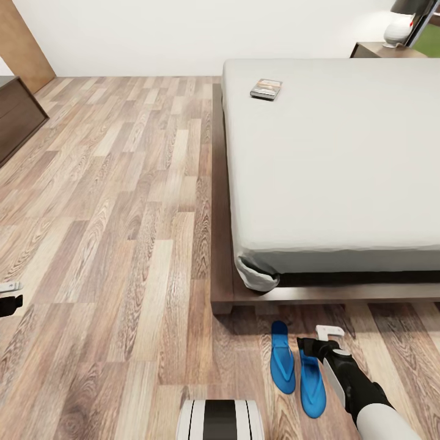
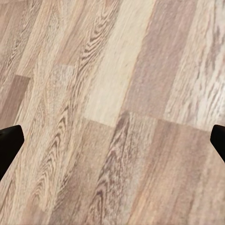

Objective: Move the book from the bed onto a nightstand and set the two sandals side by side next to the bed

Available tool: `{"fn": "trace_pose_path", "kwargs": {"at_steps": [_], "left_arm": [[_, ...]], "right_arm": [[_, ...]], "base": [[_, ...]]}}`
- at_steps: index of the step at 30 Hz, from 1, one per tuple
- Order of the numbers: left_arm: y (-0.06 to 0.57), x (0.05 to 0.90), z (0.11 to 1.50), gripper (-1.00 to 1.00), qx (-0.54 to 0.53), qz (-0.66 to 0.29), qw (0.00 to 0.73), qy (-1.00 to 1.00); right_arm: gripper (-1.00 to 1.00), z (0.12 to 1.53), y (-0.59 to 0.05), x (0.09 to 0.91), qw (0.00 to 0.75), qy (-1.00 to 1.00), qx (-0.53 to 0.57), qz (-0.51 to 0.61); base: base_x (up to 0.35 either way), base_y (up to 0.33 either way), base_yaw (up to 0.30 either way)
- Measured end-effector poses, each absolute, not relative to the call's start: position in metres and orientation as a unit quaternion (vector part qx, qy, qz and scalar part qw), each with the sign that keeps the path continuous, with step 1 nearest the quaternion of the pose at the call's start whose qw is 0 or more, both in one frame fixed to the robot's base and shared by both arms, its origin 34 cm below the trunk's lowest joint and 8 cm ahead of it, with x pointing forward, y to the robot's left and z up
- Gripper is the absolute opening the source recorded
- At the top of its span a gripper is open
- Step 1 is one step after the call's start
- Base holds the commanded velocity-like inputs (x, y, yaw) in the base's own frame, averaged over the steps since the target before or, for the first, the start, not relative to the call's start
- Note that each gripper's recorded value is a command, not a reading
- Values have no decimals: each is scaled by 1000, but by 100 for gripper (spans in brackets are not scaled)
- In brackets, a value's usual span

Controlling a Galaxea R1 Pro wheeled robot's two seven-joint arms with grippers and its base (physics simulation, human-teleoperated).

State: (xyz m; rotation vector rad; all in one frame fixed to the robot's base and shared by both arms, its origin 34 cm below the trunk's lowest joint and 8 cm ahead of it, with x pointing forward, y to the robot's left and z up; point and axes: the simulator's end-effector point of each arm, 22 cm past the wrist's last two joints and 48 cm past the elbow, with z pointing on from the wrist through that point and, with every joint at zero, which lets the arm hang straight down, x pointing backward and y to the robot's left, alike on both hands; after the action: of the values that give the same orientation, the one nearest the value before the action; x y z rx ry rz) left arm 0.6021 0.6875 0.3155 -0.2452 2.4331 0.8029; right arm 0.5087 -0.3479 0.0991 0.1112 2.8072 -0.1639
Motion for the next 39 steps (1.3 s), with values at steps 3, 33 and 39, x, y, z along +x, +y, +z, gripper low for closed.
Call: {"fn": "trace_pose_path", "kwargs": {"at_steps": [3,33,39], "left_arm": [[688,602,315,100,-91,299,280,908],[688,602,316,100,-91,300,280,907],[688,602,316,100,-91,300,281,907]], "right_arm": [[100,99,-348,509,165,984,39,-57],[100,100,-348,511,169,983,38,-57],[100,100,-348,510,168,983,38,-57]], "base": [[0,0,0],[0,0,0],[0,0,0]]}}
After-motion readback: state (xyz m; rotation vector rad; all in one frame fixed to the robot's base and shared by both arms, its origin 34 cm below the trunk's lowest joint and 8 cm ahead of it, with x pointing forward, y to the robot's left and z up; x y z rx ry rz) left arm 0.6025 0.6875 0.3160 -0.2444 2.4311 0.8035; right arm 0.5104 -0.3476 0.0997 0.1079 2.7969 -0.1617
